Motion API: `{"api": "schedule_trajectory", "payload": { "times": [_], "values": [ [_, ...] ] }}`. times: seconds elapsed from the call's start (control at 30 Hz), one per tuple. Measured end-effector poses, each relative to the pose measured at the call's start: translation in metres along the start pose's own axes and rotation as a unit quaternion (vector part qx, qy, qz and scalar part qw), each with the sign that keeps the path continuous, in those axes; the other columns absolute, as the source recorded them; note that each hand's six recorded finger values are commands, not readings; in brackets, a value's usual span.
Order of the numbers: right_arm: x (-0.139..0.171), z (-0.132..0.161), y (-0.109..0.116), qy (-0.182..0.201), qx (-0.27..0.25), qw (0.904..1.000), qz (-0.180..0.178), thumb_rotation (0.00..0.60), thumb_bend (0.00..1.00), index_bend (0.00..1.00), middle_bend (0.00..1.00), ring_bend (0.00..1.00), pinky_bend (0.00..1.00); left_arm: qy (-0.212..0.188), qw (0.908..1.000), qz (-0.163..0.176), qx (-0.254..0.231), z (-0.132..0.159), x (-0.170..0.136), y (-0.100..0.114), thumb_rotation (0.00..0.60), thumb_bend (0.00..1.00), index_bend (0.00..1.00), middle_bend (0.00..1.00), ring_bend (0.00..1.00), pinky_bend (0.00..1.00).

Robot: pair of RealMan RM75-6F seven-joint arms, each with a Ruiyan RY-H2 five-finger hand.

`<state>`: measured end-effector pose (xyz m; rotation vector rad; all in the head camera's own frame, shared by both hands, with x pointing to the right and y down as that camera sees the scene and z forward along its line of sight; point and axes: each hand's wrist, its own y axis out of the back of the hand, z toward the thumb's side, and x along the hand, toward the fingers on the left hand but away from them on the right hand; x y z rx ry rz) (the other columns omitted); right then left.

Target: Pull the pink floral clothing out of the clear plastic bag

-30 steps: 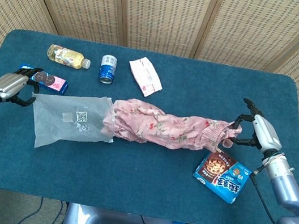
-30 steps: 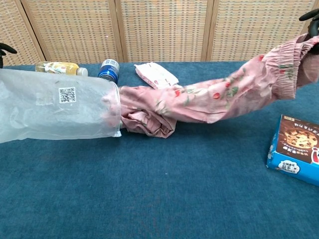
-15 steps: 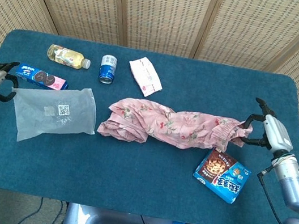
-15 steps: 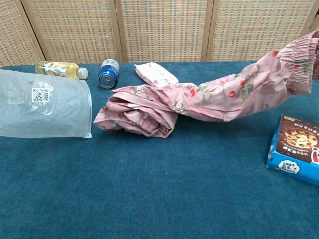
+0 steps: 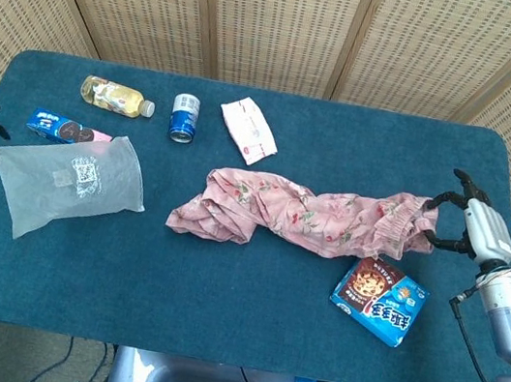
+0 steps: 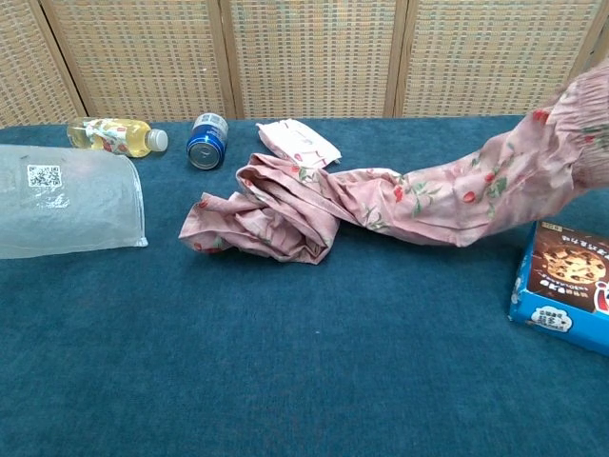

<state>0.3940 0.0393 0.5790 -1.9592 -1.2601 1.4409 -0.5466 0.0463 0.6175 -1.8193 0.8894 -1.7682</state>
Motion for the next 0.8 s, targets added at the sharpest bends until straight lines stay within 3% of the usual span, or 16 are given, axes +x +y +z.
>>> {"api": "schedule_trajectory", "payload": {
  "times": [0.23, 0.43, 0.6, 0.8],
  "values": [
    [0.025, 0.01, 0.021, 0.041, 0.097, 0.9914, -0.077, 0.6, 0.0, 0.0, 0.0, 0.0, 0.0, -0.052, 0.9953, 0.077, -0.028, 0.012, -0.032, 0.013, 0.6, 0.13, 0.0, 0.0, 0.0, 0.0],
    [0.073, 0.007, 0.025, 0.084, 0.149, 0.9752, -0.141, 0.6, 0.0, 0.0, 0.0, 0.0, 0.0, -0.067, 0.9868, 0.146, -0.024, 0.025, -0.082, -0.001, 0.6, 0.13, 0.0, 0.0, 0.0, 0.0],
    [0.119, -0.01, 0.008, 0.101, 0.163, 0.9663, -0.172, 0.6, 0.0, 0.0, 0.0, 0.0, 0.0, -0.039, 0.9828, 0.18, -0.01, 0.035, -0.126, -0.027, 0.6, 0.13, 0.0, 0.0, 0.0, 0.0],
    [0.158, -0.031, -0.026, 0.088, 0.166, 0.9682, -0.165, 0.6, 0.0, 0.0, 0.0, 0.0, 0.0, -0.024, 0.9845, 0.173, 0.007, 0.049, -0.155, -0.063, 0.6, 0.13, 0.0, 0.0, 0.0, 0.0]
  ]
}}
